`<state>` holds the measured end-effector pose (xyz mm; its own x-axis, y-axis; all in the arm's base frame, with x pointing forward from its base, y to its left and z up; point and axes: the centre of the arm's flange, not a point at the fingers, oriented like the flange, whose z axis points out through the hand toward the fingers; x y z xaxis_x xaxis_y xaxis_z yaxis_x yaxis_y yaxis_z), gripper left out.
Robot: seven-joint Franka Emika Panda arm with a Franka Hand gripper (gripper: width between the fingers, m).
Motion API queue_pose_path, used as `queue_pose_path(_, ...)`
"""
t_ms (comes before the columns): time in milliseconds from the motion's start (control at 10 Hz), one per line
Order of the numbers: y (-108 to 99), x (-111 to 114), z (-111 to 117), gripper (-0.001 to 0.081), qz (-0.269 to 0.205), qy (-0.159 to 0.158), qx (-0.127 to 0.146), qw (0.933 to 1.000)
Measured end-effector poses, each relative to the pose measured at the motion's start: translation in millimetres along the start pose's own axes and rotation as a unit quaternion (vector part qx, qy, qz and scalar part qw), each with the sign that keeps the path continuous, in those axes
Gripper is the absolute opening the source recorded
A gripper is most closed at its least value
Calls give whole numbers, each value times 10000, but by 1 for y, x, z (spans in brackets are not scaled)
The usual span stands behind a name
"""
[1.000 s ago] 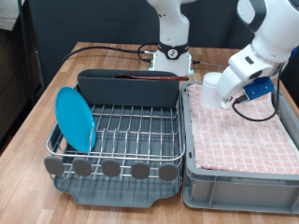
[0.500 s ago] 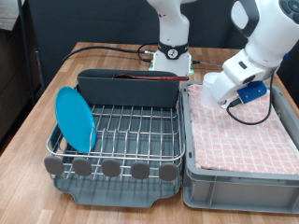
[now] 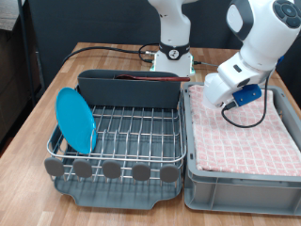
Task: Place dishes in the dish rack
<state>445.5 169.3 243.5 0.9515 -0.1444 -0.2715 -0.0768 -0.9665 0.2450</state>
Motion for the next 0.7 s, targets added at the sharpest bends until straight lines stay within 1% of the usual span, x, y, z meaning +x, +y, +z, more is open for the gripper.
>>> queue_pose_path(100,0,-1,2,524,-1,10,7,10000)
queue_pose_path(200,0,-1,5,524,-2,10,8,10000)
queue_pose_path(300,1,-2,6,327,-4,20,15,10000)
queue_pose_path(400,1,-2,8,327,-5,33,23,10000)
queue_pose_path(500,0,-3,8,145,-6,33,25,10000)
queue_pose_path(600,0,-3,8,145,-7,35,25,10000)
queue_pose_path(700,0,-3,7,72,-3,39,31,10000)
